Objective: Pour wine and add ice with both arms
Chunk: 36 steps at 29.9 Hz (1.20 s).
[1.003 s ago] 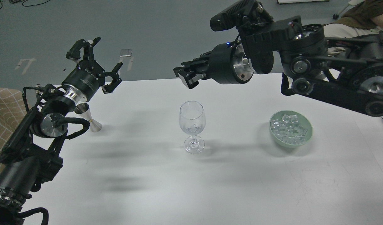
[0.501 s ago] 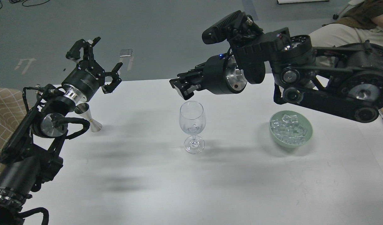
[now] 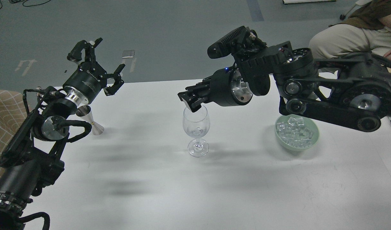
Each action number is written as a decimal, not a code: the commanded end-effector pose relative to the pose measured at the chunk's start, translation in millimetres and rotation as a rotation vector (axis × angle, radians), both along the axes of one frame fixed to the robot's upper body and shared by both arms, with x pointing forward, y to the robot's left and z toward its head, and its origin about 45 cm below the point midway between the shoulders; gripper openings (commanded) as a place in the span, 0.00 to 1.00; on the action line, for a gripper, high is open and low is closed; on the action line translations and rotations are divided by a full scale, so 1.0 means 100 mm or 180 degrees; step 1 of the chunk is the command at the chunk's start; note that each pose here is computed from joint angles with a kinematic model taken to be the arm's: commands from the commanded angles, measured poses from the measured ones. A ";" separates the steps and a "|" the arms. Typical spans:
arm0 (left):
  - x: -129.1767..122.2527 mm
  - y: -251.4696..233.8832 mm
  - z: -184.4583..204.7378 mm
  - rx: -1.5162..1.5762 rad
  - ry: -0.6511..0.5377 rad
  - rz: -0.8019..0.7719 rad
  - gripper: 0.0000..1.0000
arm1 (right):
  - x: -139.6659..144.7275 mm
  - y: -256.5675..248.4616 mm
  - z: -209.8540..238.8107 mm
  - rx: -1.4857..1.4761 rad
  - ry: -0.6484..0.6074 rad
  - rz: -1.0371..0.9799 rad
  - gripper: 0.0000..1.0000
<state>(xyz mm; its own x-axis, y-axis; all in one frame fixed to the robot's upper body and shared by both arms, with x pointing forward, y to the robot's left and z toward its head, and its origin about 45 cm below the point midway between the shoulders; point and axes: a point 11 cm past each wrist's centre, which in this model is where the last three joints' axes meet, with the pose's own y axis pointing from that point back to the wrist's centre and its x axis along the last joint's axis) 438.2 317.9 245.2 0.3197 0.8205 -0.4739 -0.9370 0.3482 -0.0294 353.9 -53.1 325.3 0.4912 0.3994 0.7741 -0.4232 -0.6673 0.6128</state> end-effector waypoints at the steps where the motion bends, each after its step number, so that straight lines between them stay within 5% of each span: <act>1: 0.00 -0.01 0.00 -0.0002 0.0004 -0.0004 0.98 | -0.02 -0.01 -0.06 -0.0070 0.0017 0.0015 0.00; 36: 0.00 0.01 -0.01 -0.0013 0.0012 0.0010 0.98 | -0.06 -0.22 0.00 -0.0093 -0.0012 -0.0020 0.00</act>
